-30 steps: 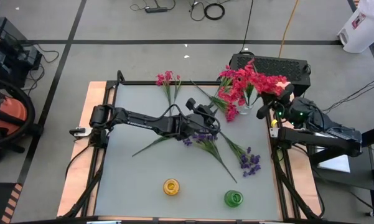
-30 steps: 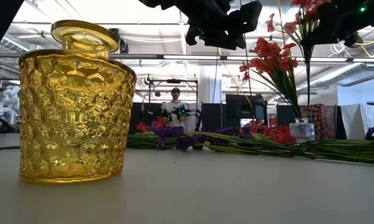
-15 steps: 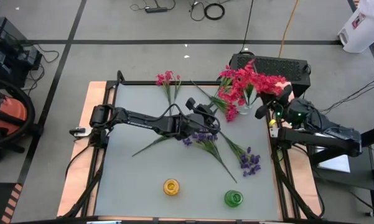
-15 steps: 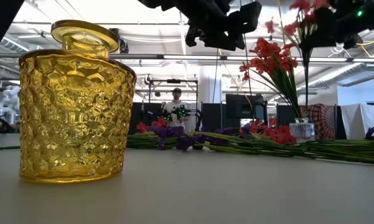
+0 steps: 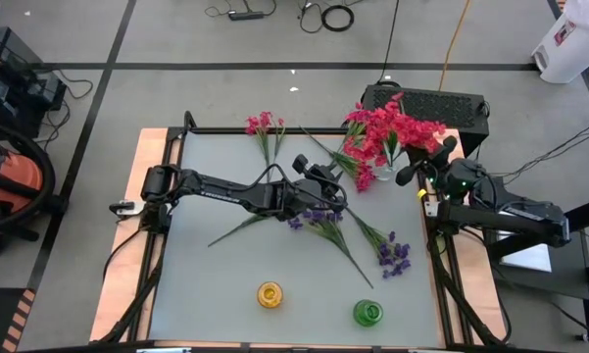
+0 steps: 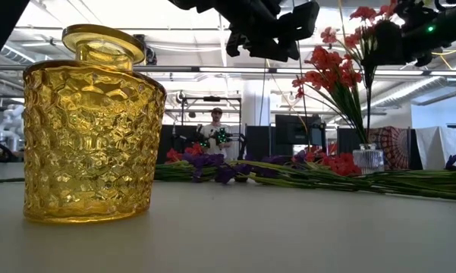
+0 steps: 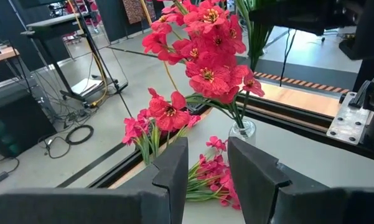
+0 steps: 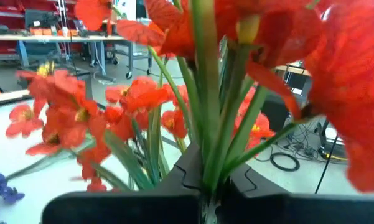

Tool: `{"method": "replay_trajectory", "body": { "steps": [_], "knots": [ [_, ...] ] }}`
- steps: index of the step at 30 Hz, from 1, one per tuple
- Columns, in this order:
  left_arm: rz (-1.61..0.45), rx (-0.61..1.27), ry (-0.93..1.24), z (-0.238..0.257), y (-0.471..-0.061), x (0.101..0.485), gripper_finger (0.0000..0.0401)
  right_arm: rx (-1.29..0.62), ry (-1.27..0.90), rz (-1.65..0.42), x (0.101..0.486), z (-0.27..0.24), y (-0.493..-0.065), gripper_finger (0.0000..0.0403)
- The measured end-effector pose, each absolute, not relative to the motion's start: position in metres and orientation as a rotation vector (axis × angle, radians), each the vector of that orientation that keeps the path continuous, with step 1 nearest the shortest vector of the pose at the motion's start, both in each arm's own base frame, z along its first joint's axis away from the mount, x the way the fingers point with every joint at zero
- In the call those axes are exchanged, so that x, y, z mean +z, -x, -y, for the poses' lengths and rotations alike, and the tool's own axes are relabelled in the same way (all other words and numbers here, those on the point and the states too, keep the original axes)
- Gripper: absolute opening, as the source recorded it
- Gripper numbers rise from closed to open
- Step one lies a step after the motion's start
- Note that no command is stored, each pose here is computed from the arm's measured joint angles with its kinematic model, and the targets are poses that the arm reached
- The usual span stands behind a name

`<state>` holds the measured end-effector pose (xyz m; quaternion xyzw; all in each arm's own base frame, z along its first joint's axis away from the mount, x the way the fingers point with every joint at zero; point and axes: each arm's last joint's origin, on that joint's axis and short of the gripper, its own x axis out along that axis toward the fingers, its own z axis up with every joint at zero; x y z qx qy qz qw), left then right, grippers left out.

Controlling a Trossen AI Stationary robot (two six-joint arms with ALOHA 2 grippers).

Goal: Sort flowers into vase by color
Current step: Put the red flower into the transparent vase

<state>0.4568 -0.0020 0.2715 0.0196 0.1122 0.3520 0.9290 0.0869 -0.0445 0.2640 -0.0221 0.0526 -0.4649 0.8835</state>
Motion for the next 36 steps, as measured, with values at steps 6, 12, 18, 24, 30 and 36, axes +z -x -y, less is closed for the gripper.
{"method": "replay_trajectory", "body": {
  "steps": [6,12,18,24,30,36],
  "knots": [
    [-0.23,0.72,-0.04,0.002,-0.4568,0.2715,0.0121,-0.967,0.049,-0.127,0.2604,0.0446,-0.0874,0.0004],
    [-0.23,0.72,-0.04,0.002,-0.4568,0.2714,0.0121,-0.966,0.054,-0.153,0.2578,0.0446,-0.0872,0.0004],
    [-0.223,0.721,-0.021,0.0024,-0.4569,0.2713,0.0121,-0.961,0.052,-0.155,0.2575,0.0445,-0.0873,0.0004],
    [-0.221,0.718,-0.016,0.0039,-0.4569,0.2712,0.0121,-0.957,0.043,-0.163,0.2564,0.0444,-0.0873,0.0004],
    [-0.221,0.716,-0.016,0.0049,-0.4569,0.2711,0.0121,-0.955,0.042,-0.167,0.2559,0.0443,-0.0872,0.0004],
    [-0.221,0.716,-0.017,0.0048,-0.4569,0.2711,0.0121,-0.873,0.029,-0.165,0.2556,0.0428,-0.0891,0.0012]
  ]
}}
